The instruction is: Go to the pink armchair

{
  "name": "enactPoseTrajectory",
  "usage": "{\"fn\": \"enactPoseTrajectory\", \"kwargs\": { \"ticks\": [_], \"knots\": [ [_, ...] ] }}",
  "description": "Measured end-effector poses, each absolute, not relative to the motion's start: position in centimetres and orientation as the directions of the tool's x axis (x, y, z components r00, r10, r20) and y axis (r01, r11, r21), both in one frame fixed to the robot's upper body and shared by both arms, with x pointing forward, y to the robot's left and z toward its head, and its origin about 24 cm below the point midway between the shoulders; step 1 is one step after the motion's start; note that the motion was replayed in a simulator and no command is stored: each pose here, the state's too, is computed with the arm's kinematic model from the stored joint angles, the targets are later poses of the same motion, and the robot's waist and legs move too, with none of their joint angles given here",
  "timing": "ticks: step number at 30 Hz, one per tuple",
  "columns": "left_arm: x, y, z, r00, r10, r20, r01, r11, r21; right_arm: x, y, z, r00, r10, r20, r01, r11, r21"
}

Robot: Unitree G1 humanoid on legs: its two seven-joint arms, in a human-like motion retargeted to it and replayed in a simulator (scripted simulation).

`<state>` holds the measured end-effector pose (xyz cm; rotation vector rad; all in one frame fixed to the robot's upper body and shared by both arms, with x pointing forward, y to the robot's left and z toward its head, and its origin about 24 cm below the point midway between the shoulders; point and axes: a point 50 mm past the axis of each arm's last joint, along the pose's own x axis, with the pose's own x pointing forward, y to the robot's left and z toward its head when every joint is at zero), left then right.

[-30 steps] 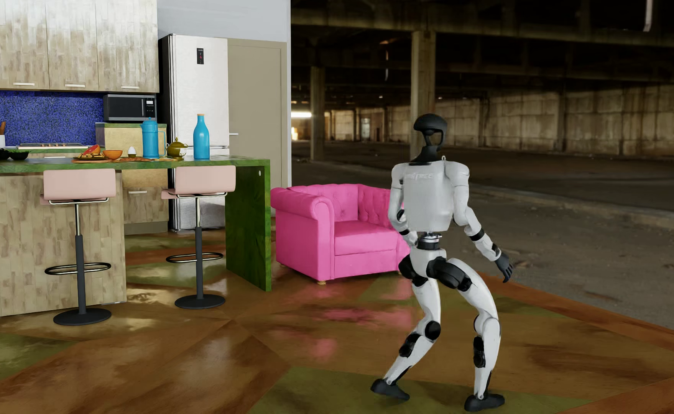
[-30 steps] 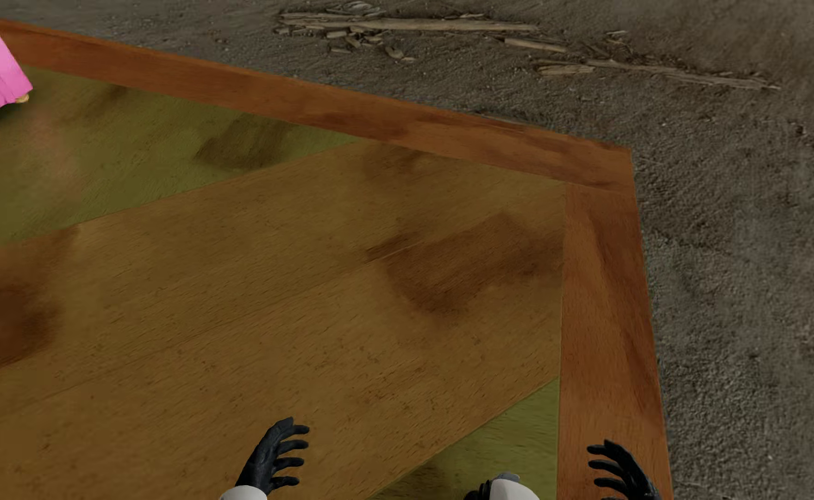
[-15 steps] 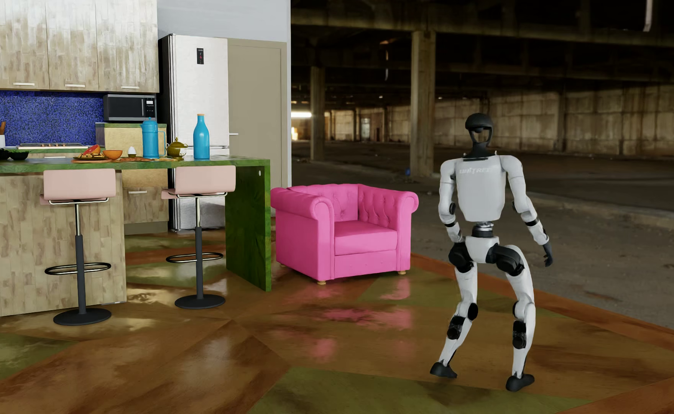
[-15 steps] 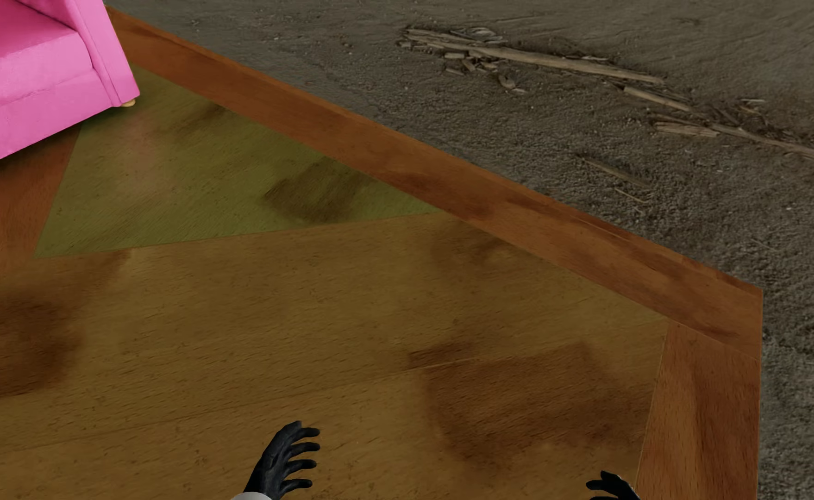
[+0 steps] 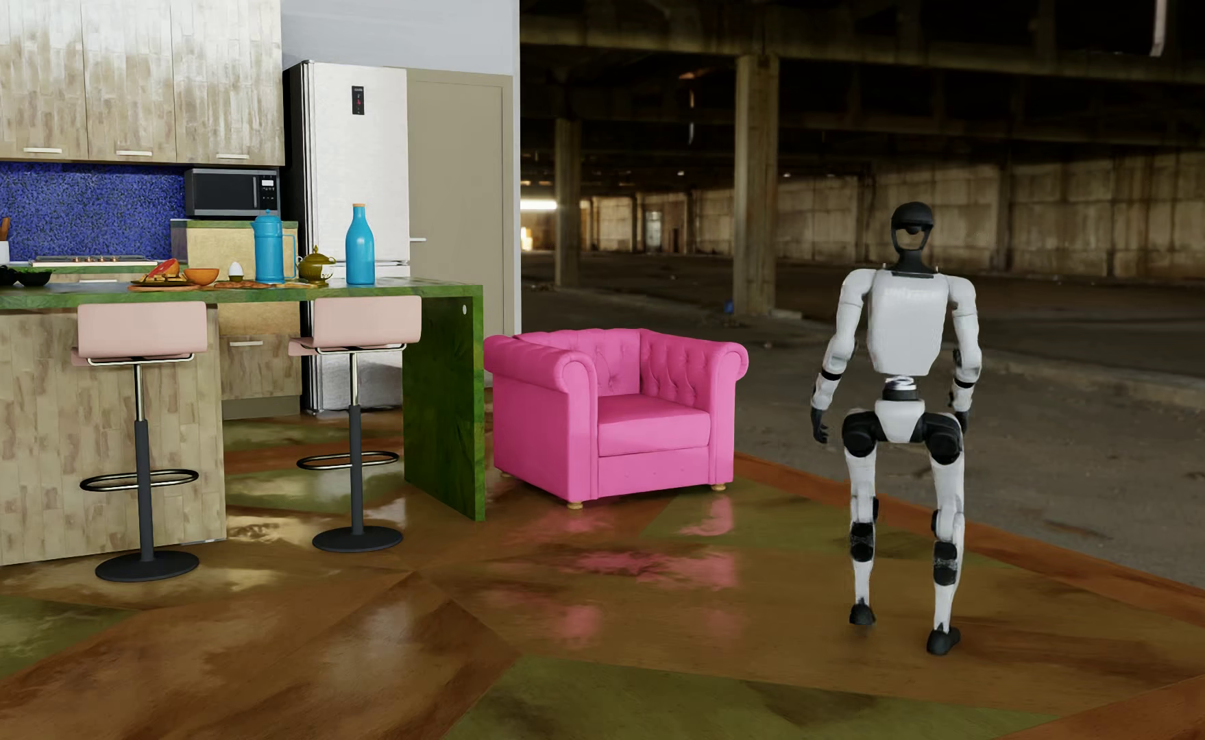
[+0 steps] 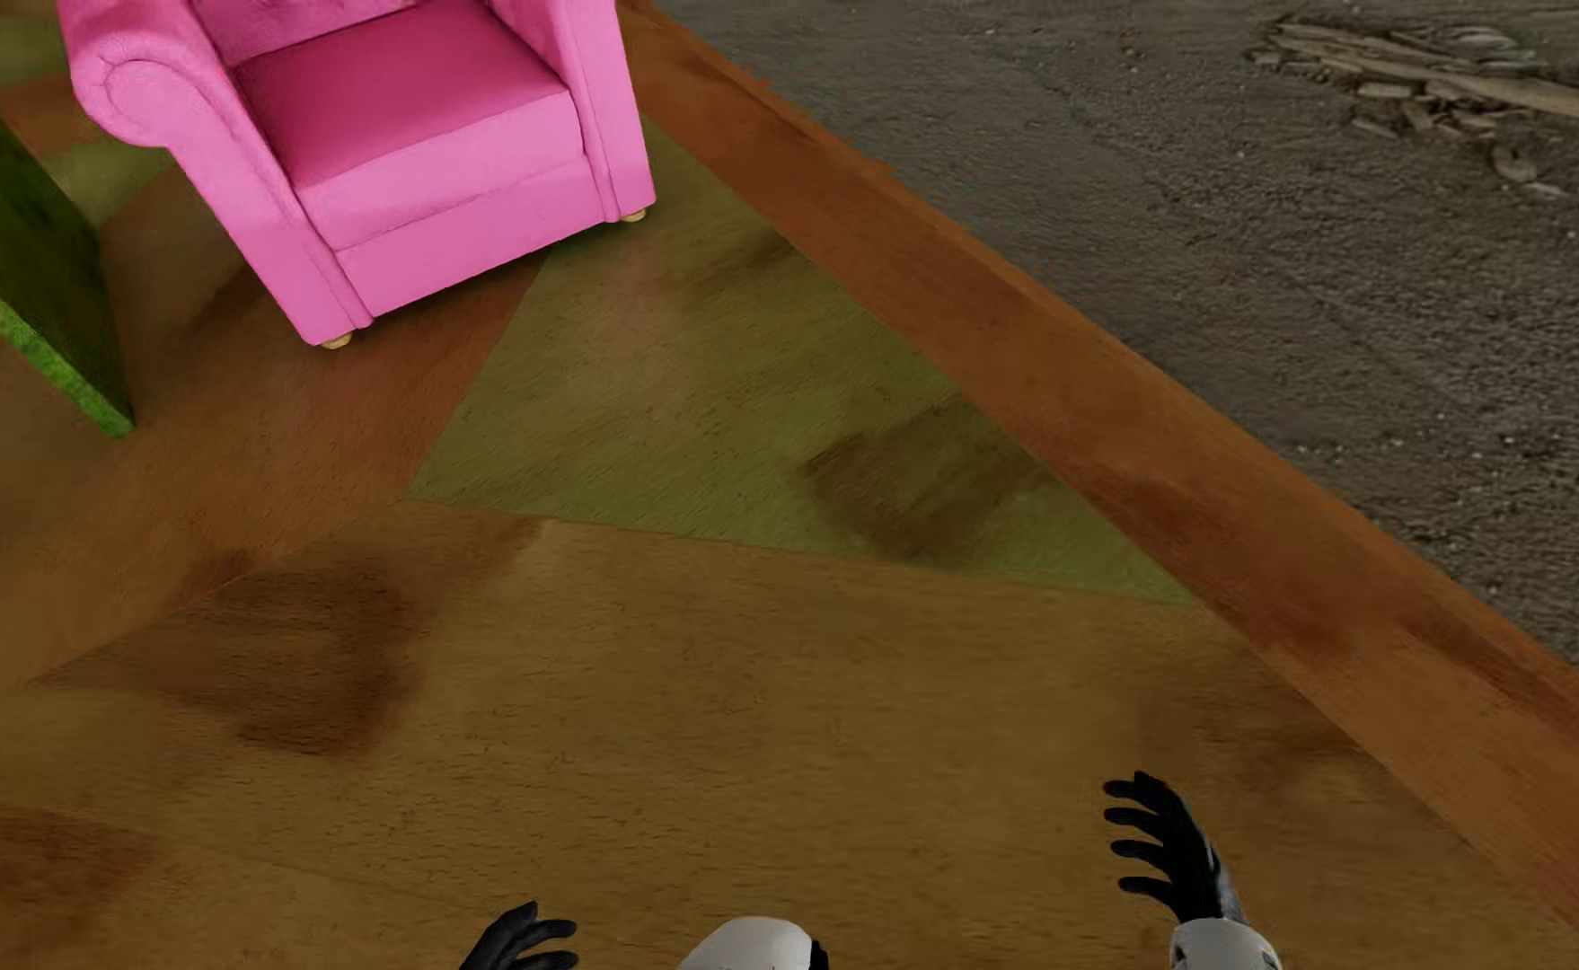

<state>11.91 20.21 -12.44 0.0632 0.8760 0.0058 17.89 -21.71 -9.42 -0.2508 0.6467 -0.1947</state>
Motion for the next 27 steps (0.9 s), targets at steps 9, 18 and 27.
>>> {"fn": "enactPoseTrajectory", "kwargs": {
  "ticks": [9, 18, 27],
  "knots": [
    [15.6, 17.8, -11.8, 0.665, 0.059, -0.745, 0.049, 0.991, 0.123, 11.0, -23.6, -12.8, 0.609, -0.162, -0.776, -0.118, 0.950, -0.290],
    [8.3, 21.3, -14.3, 0.452, 0.228, -0.863, -0.051, 0.972, 0.230, 15.3, -20.1, -10.8, 0.765, -0.170, -0.621, 0.018, 0.970, -0.244],
    [5.6, 22.7, -14.6, 0.404, 0.161, -0.901, 0.014, 0.983, 0.182, 23.4, -16.8, -6.2, 0.910, -0.099, -0.402, 0.023, 0.982, -0.189]
  ]
}}
